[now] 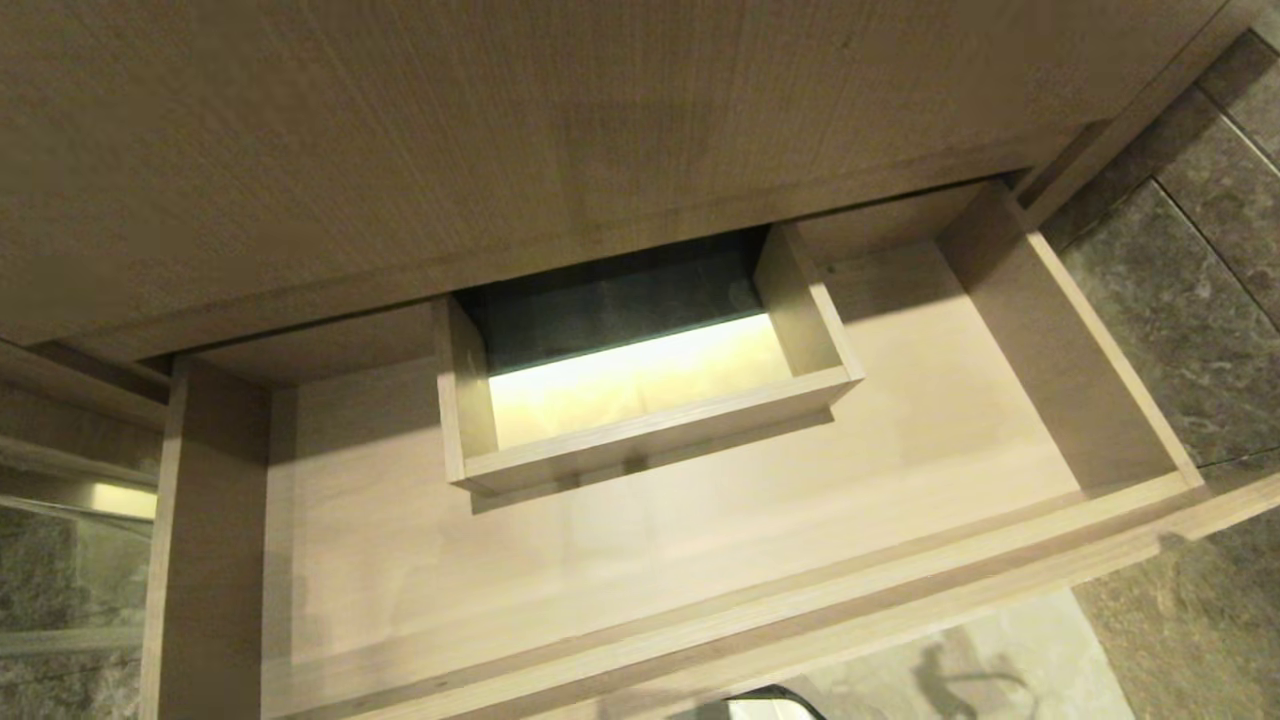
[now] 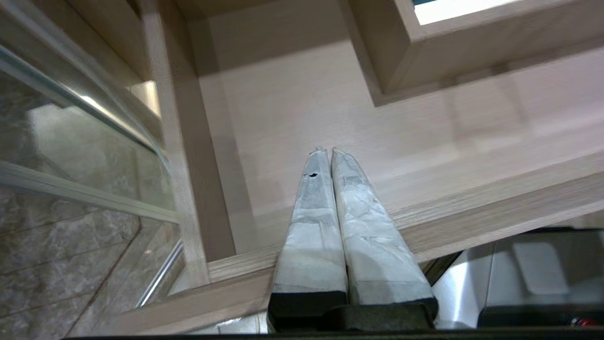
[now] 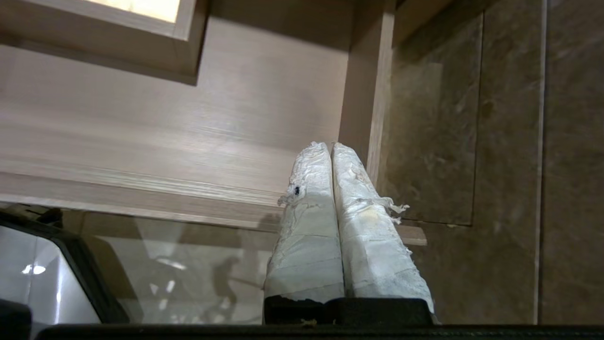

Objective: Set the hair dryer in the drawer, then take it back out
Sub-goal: Close the drawer

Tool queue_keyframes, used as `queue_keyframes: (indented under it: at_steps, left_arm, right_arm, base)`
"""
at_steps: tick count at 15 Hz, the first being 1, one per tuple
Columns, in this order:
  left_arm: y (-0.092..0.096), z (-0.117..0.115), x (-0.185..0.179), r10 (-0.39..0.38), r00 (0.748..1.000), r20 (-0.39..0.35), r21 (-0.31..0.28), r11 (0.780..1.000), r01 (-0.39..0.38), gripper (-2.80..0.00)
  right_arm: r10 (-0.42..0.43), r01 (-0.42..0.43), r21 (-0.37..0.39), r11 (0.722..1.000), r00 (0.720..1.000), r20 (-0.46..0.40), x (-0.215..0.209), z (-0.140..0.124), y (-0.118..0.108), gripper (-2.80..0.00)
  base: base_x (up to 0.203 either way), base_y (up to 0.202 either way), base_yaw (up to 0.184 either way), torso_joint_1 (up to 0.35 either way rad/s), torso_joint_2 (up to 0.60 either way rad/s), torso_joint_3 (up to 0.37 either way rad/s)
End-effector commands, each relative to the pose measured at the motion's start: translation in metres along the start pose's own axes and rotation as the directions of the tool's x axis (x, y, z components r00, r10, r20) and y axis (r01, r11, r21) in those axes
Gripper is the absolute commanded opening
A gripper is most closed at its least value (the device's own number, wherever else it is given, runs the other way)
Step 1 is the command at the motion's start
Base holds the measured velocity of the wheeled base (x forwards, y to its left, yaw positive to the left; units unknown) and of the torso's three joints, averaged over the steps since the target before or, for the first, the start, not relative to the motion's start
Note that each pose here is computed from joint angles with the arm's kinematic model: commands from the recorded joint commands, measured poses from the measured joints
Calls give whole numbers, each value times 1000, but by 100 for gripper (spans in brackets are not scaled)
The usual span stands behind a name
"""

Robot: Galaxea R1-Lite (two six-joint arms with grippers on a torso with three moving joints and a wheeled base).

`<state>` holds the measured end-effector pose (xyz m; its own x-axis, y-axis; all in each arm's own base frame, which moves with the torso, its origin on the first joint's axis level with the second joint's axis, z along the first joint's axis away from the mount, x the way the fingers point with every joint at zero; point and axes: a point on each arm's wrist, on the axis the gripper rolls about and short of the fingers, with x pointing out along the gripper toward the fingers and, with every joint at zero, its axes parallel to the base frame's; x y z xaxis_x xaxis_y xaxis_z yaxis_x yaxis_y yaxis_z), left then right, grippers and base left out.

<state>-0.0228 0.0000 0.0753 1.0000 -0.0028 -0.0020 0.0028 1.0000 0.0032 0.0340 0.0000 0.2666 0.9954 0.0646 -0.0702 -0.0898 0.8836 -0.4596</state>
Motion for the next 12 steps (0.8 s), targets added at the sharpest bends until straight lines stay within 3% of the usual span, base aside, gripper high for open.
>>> queue_keyframes:
  at_steps: [1, 5, 9, 11, 12]
  left_arm:
    - [0, 0, 0, 0, 1000, -1, 0, 1000, 0, -280]
    - [0, -1, 0, 0, 1000, -3, 0, 1000, 0, -280]
    - [0, -1, 0, 0, 1000, -3, 0, 1000, 0, -280]
    - [0, 0, 0, -1, 1000, -2, 0, 1000, 1, -280]
    - [0, -1, 0, -2, 1000, -3, 0, 1000, 2, -280]
  right_arm:
    - [16, -16, -2, 1000, 1000, -2, 2, -1, 1, -280]
    - [38, -38, 3, 999, 999, -29, 7, -6, 2, -280]
    - [50, -47, 22, 999, 991, -127, 15, -10, 2, -280]
    - [84, -76, 40, 996, 952, -293, 13, -27, 10, -280]
    - [130, -115, 61, 992, 905, -405, 10, -39, 17, -280]
  base:
    - [0, 0, 0, 6, 283, 198]
    - [0, 0, 0, 1, 187, 112]
    - [0, 0, 0, 3, 26, 41]
    - [0, 0, 0, 2, 2, 43]
    - [0, 0, 0, 2, 2, 41]
